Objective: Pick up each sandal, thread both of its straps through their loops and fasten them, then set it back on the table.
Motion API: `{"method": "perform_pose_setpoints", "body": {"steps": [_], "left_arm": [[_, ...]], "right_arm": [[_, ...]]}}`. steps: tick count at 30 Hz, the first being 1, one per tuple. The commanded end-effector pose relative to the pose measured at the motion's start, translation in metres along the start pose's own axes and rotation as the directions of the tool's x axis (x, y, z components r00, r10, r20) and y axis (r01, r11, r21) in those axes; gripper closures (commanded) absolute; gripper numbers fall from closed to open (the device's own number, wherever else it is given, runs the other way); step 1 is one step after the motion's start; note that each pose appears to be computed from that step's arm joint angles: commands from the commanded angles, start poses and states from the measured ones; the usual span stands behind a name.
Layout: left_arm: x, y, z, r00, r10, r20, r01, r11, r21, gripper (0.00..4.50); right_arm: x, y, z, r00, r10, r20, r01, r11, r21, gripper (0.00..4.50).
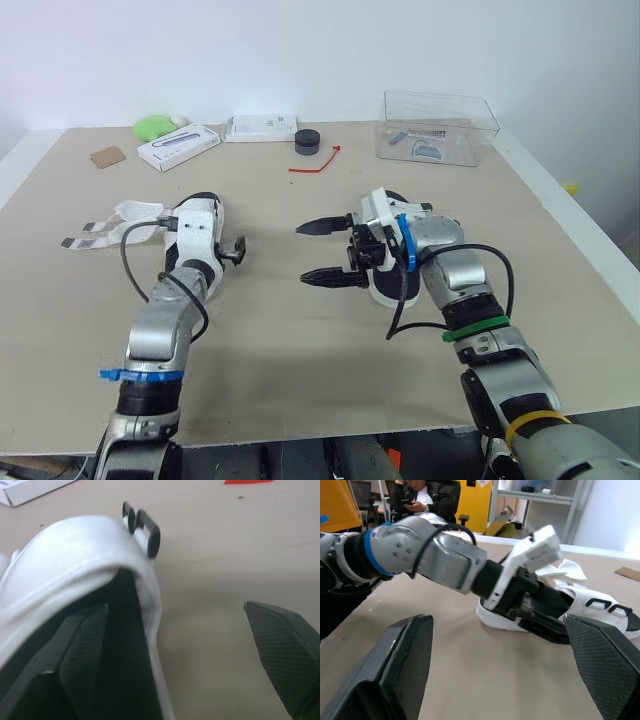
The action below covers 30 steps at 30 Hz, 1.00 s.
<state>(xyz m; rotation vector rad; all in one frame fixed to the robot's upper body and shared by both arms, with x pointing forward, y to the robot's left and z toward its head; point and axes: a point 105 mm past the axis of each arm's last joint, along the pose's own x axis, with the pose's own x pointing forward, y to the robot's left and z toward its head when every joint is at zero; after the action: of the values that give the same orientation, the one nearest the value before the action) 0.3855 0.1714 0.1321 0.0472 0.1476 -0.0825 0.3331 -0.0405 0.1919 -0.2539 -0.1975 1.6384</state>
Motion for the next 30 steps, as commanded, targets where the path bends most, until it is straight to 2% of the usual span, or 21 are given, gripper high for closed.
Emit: {"method": "perform_pose_setpoints", "body": {"steps": [1, 5, 6, 8, 15, 19, 21, 23, 25, 27, 30], "left_arm": [[0.01, 0.01, 0.012, 0.999, 0.019, 0.03, -0.02, 0.999, 0.033, 0.0], [0.021, 0.008, 0.015, 1.0, -0.001, 0.031, 0.0, 0.999, 0.046, 0.0], [0.022, 0.008, 0.015, 0.999, -0.009, 0.033, 0.007, 0.999, 0.04, 0.52], [0.022, 0.006, 0.015, 0.999, -0.025, 0.038, 0.023, 0.999, 0.046, 1.12], [0.022, 0.007, 0.012, 0.999, -0.031, 0.04, 0.029, 0.998, 0.047, 4.47], [0.016, 0.01, 0.016, 0.996, -0.056, 0.074, 0.052, 0.997, 0.065, 4.47], [0.008, 0.005, 0.02, 0.987, -0.121, 0.102, 0.112, 0.989, 0.095, 4.47], [-0.01, -0.005, 0.022, 0.964, -0.238, 0.122, 0.211, 0.957, 0.196, 4.47], [-0.031, -0.018, 0.018, 0.921, -0.373, 0.111, 0.33, 0.899, 0.288, 4.47], [-0.065, -0.033, 0.007, 0.835, -0.547, 0.059, 0.483, 0.78, 0.399, 4.47], [-0.102, -0.044, -0.007, 0.717, -0.696, -0.028, 0.624, 0.624, 0.469, 4.47]], "right_arm": [[-0.001, -0.005, 0.016, 0.998, -0.035, 0.043, 0.035, 0.999, -0.008, 0.02], [-0.005, -0.024, 0.013, 0.978, -0.208, 0.021, 0.203, 0.969, 0.144, 0.02], [-0.007, -0.03, 0.015, 0.967, -0.255, 0.026, 0.246, 0.953, 0.174, 0.0], [-0.009, -0.034, 0.017, 0.957, -0.289, 0.023, 0.279, 0.941, 0.189, 0.0], [-0.01, -0.034, 0.013, 0.954, -0.299, -0.016, 0.297, 0.939, 0.174, 0.0], [-0.008, -0.032, 0.011, 0.959, -0.283, -0.025, 0.283, 0.946, 0.158, 0.0], [-0.009, -0.032, 0.011, 0.959, -0.281, -0.026, 0.282, 0.947, 0.153, 0.0], [-0.01, -0.031, 0.013, 0.961, -0.275, -0.026, 0.276, 0.95, 0.144, 0.0], [-0.013, -0.031, 0.015, 0.961, -0.275, -0.026, 0.276, 0.951, 0.141, 0.0], [-0.018, -0.031, 0.017, 0.961, -0.275, -0.026, 0.276, 0.952, 0.135, 0.0], [-0.026, -0.03, 0.018, 0.961, -0.273, -0.037, 0.275, 0.953, 0.129, 0.0]]}}
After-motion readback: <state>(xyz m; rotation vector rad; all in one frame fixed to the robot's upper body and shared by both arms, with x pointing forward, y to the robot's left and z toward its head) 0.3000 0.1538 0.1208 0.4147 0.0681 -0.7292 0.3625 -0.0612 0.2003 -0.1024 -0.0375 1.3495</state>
